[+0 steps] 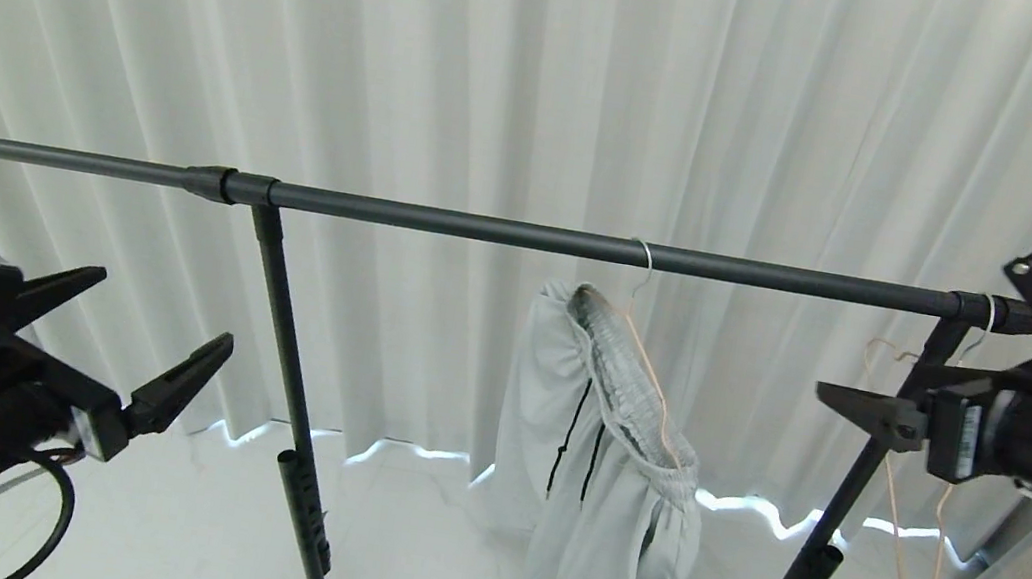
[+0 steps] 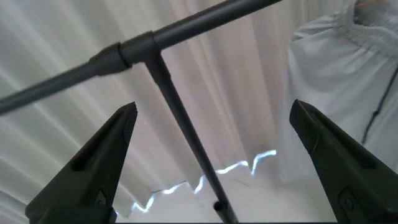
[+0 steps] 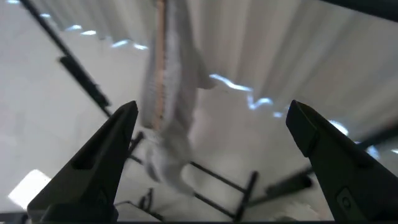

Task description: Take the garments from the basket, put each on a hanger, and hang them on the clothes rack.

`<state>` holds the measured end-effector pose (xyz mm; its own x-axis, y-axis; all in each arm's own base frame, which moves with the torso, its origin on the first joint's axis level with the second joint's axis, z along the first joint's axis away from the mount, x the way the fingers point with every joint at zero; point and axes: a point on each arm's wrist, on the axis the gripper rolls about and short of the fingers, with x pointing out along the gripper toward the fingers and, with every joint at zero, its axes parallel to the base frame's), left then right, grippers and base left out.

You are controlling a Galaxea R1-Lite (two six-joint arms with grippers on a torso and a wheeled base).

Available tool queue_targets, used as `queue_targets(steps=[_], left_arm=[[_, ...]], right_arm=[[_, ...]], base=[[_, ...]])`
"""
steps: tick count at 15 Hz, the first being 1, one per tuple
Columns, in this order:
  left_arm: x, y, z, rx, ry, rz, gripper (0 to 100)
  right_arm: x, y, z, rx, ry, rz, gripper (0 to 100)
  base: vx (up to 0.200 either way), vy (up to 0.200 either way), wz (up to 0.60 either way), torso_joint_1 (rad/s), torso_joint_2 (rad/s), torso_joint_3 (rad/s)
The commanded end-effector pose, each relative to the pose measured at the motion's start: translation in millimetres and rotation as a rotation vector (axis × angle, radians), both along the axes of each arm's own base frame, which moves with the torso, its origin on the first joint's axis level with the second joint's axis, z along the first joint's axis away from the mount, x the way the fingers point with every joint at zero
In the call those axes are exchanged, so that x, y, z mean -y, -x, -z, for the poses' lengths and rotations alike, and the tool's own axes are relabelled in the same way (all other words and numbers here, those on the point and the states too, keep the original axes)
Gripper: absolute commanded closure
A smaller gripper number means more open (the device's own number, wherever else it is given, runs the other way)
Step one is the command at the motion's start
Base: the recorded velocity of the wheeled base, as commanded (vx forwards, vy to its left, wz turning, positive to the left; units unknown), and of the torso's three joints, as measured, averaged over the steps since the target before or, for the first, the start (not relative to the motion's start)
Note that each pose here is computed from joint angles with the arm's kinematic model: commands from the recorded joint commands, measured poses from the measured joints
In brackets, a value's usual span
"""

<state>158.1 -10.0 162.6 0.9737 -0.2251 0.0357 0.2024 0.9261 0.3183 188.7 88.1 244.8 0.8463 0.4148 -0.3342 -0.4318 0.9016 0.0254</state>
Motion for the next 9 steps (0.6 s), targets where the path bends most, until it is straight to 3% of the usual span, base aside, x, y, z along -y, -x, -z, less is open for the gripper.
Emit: queue_targets(steps=[1, 4, 9], left_arm=[[-1, 19, -1, 0.025, 0.040, 0.001, 0], [-1, 18, 3, -0.012, 0.107, -0.015, 0], [-2, 7, 22, -0.126, 0.108, -0.091, 0]], right_arm=[[32, 27, -5, 0.070, 0.032, 0.116, 0], [44, 40, 5, 0.077, 0.060, 0.158, 0], [59, 42, 22, 0.084, 0.058, 0.251, 0]], base=[[-0.200, 0.000, 0.00, -0.007, 0.01, 0.002], [-0.200, 0.000, 0.00, 0.006, 0.00, 0.002], [-0.200, 0.000, 0.00, 0.000, 0.00, 0.003]])
